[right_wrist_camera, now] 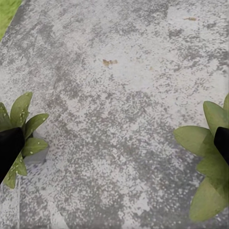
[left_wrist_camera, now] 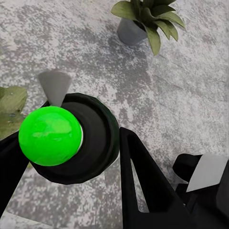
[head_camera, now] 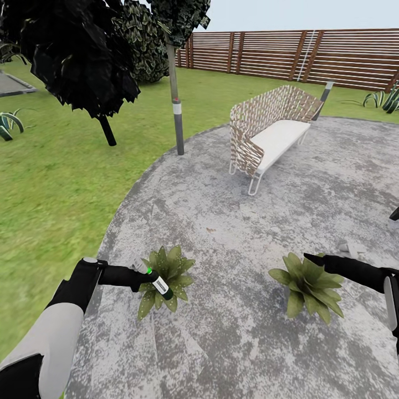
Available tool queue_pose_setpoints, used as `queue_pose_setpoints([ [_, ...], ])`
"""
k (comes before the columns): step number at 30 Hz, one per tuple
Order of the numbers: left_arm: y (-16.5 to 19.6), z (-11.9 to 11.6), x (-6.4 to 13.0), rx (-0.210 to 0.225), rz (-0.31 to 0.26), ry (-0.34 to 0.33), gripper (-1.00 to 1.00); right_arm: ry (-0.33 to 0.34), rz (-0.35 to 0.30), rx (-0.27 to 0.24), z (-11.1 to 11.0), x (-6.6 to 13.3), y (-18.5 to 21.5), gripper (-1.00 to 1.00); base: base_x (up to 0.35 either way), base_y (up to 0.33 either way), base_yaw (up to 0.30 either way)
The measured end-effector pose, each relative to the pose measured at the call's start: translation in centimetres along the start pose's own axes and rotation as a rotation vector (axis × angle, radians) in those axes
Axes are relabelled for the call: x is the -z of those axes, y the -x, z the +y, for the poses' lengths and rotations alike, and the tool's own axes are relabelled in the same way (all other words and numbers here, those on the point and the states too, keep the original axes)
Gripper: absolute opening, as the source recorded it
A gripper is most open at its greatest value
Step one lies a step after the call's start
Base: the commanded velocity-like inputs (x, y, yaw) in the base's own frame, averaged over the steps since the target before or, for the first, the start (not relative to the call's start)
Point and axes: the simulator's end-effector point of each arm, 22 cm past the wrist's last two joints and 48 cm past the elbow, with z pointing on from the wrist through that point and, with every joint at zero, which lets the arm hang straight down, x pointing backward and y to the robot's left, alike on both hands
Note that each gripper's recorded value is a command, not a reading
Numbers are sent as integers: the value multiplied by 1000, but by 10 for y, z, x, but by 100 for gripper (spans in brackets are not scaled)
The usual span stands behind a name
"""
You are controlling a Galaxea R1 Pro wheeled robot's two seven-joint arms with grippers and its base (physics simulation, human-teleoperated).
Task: Pick up the pesticide atomizer in the garden and spray insectifuge to fully cover both potted plants in the garden.
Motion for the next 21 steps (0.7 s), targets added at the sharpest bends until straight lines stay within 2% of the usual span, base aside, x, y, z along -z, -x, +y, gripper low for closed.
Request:
queue_pose_setpoints([
  [21,1,-1,1,-3,-1,1,-100,0,-7,2,1,3,4,100,0,0,0],
])
